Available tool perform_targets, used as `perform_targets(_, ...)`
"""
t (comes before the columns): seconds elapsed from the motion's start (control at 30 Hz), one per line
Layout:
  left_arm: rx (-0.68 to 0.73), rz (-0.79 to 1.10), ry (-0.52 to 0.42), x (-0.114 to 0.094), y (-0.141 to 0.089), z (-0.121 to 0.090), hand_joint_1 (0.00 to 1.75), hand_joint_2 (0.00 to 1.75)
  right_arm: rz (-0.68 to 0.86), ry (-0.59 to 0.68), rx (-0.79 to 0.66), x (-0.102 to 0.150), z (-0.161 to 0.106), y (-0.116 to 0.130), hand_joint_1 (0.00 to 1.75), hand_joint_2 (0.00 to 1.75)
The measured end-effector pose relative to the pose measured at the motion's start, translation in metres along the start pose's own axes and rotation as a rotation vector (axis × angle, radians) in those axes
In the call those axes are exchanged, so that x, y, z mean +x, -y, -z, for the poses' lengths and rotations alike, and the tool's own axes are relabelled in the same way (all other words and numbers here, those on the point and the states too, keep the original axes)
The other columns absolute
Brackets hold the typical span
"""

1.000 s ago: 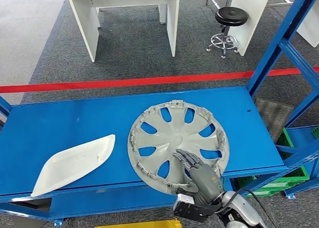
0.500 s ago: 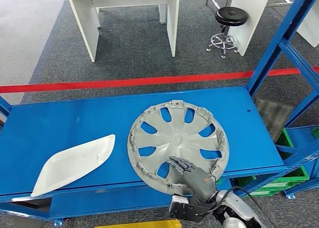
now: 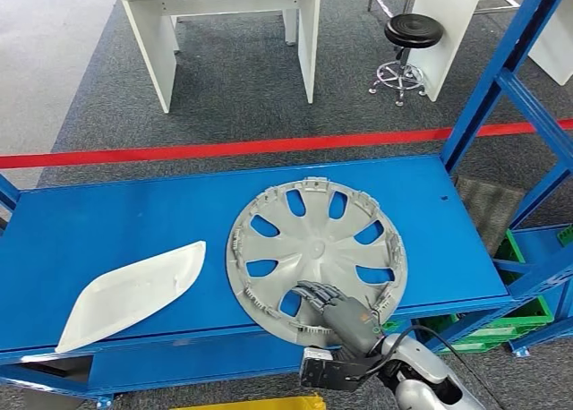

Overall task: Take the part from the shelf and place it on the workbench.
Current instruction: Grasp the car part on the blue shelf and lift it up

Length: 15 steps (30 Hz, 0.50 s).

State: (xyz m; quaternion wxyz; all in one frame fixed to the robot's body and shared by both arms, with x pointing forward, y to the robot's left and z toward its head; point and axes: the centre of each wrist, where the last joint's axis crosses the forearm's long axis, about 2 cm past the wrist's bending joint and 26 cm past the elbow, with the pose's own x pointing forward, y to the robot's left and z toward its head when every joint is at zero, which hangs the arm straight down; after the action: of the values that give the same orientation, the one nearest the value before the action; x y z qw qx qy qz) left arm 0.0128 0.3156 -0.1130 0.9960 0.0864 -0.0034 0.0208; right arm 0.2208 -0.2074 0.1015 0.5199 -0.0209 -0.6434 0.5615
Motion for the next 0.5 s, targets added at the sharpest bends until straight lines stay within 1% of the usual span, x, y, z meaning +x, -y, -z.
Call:
perform_targets(0.17,0.000,0.000,0.000,0.0000,0.0001,0.0000,0.00,1.75,-0.041,-0.021,0.002,-0.0024,0.0021,0.0040,0.00,1.75)
perform_targets(0.37,-0.001,0.000,0.002,-0.0002,0.0005,0.0000,0.00,1.75,-0.153,-0.072,-0.020,-0.0038,0.0037,0.0083,0.00,1.75)
perform_targets(0.5,-0.001,0.000,0.002,-0.0002,0.0004,0.0000,0.00,1.75,-0.180,-0.080,-0.024,-0.0042,0.0041,0.0097,0.00,1.75)
